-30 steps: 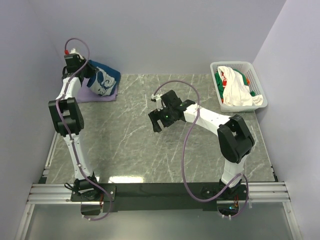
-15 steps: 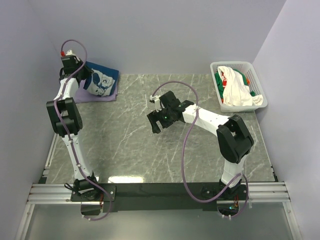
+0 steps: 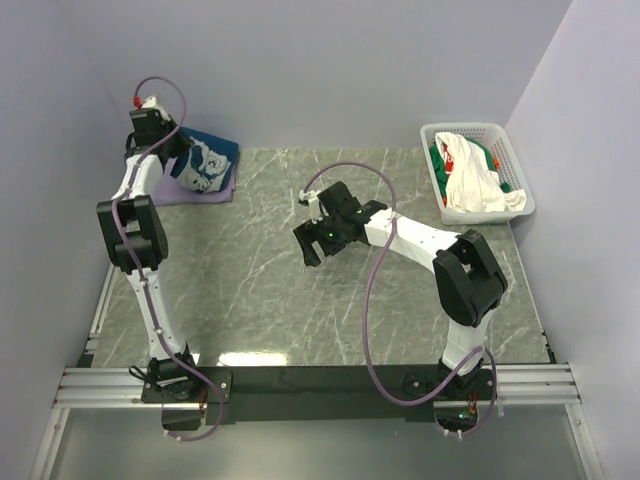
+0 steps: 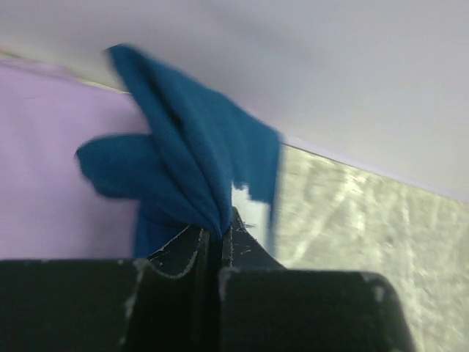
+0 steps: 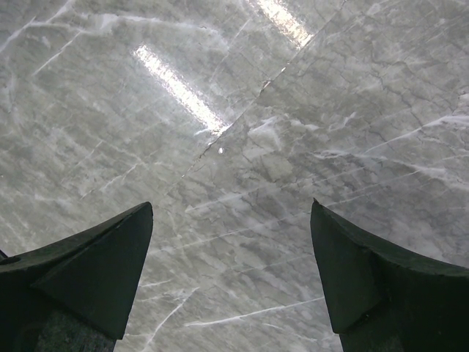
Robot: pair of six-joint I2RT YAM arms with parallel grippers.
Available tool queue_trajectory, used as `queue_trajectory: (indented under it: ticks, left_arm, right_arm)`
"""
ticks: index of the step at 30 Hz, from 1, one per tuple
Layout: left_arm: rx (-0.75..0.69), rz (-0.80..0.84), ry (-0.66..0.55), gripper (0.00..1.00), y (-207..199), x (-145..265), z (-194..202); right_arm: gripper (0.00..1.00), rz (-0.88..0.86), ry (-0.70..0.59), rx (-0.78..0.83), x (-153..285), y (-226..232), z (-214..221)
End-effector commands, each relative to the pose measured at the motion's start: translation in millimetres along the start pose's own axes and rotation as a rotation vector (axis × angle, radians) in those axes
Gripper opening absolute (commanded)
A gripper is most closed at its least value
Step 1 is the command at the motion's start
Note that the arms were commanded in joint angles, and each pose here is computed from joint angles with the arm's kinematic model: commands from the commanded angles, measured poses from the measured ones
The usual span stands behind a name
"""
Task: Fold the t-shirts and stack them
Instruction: Neatly place the folded tshirt to the corner
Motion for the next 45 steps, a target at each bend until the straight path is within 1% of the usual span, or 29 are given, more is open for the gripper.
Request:
queue_trajectory:
  ticks: [1,3,6,7,9,12,16,18,20,25,27,31,36,40,45]
  left_arm:
    - [-0.116,0.192,-0.115,0.01,-91.9,40.7,-42.3]
    - [-0.113,0.245,-0.124,0.01,-120.0,49.4,-43.1]
    - [-0.073,0.303,-0.115,0.01,-150.5,54.2,-41.4]
    - [-0.045,0.316,-0.109,0.01,-157.0,54.7,-41.2]
    - [-0.033,0.342,-0.107,0.01,-170.0,53.1,-40.4]
    - [0.023,0.351,-0.099,0.02,-171.2,46.2,-39.0]
    - [0.1,0.312,-0.048,0.04,-161.3,26.9,-23.0]
    - [0.125,0.292,-0.007,0.04,-150.4,13.2,-9.0]
    - [0.137,0.267,0.004,0.06,-134.9,4.1,-3.0]
    - [0.06,0.22,0.047,0.1,-104.0,-14.9,15.6]
    - [0.027,0.217,0.045,0.12,-97.2,-14.7,13.4]
    - [-0.097,0.196,0.028,0.16,-92.6,-9.1,4.6]
    - [-0.197,0.165,-0.026,0.18,-92.3,6.3,-15.2]
    - [-0.206,0.161,-0.059,0.2,-91.2,24.5,-28.7]
    - [-0.16,0.156,-0.072,0.22,-74.7,34.7,-42.0]
  right_arm:
    - [0.94,0.009,-0.056,0.022,9.7,5.3,-15.0]
    - [0.94,0.009,-0.058,0.024,10.5,5.4,-14.5]
    - [0.94,0.013,-0.063,0.025,12.4,5.3,-13.9]
    - [0.94,0.012,-0.061,0.026,12.1,5.8,-12.8]
    - [0.94,0.019,-0.063,0.025,12.9,4.2,-12.6]
    - [0.94,0.023,-0.062,0.026,13.2,3.7,-11.6]
    - [0.94,0.028,-0.06,0.023,13.8,2.3,-11.5]
    - [0.94,0.027,-0.056,0.025,13.1,3.4,-10.8]
    - [0.94,0.025,-0.05,0.026,11.9,3.7,-9.4]
    - [0.94,0.019,-0.041,0.021,9.2,2.7,-10.4]
    - [0.94,0.016,-0.037,0.021,8.3,3.5,-10.7]
    - [0.94,0.007,-0.037,0.021,7.3,4.7,-11.9]
    - [0.94,0.006,-0.032,0.022,5.6,5.0,-12.1]
    - [0.94,0.006,-0.031,0.02,5.5,4.5,-11.7]
    - [0.94,0.003,-0.025,0.024,3.4,6.5,-11.7]
Point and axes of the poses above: each gripper's point midway between its finger pads, its own x axis back along the fingers, its own y axis along the line the jaws close on, z = x × y, the point moved 8 cm from there along x, back along the fingers
